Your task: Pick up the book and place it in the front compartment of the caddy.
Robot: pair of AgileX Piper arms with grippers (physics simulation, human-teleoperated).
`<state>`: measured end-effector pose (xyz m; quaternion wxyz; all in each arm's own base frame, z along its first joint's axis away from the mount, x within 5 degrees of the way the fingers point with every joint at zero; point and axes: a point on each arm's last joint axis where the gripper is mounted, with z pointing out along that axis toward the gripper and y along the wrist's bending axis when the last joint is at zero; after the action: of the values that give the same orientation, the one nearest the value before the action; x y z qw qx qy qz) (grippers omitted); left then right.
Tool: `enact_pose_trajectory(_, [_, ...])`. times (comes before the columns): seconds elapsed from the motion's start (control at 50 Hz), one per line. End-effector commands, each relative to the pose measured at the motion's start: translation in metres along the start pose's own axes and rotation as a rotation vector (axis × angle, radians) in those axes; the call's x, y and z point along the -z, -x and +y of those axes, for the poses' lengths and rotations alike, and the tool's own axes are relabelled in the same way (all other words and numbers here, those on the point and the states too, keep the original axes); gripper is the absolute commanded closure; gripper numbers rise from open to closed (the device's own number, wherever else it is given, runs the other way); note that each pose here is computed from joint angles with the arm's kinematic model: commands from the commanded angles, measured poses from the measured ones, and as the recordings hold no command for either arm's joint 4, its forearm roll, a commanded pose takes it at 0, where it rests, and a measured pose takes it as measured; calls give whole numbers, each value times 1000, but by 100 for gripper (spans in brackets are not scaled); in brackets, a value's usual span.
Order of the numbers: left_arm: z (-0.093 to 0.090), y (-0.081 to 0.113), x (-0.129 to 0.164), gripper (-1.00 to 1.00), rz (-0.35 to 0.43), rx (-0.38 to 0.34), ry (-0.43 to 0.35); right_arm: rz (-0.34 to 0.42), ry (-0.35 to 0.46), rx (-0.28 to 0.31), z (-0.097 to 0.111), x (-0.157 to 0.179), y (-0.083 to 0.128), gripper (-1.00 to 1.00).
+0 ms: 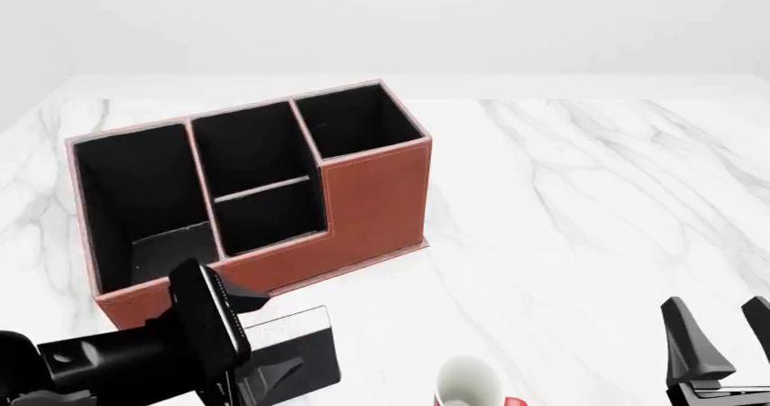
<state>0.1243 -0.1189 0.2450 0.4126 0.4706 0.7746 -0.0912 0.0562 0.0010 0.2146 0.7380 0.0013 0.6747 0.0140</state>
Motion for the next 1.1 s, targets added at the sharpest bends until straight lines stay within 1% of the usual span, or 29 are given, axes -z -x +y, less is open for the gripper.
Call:
enact_pose_trajectory(0.02, [5, -10, -4, -100, 24, 44, 29, 0, -1, 1, 0, 0, 0, -100])
enact_pose_trajectory(0.1, [9, -9, -4, -100, 17, 47, 47, 0, -1, 1, 0, 0, 0, -100])
enact_pose_trajectory(0.36, [6, -18, -13, -100, 28, 61, 42, 0, -2, 1, 0, 0, 0, -100])
enact_pose_trajectory(0.64, [4, -22, -17, -100, 34, 72, 40, 0, -2, 1, 0, 0, 0, -100])
enact_pose_trajectory(0.82, [6, -24, -15, -100, 36, 73, 52, 0, -2, 1, 0, 0, 0, -100])
enact_pose_trajectory(1.1, [5, -33, -23, -100, 53, 82, 56, 0, -2, 1, 0, 0, 0, -100])
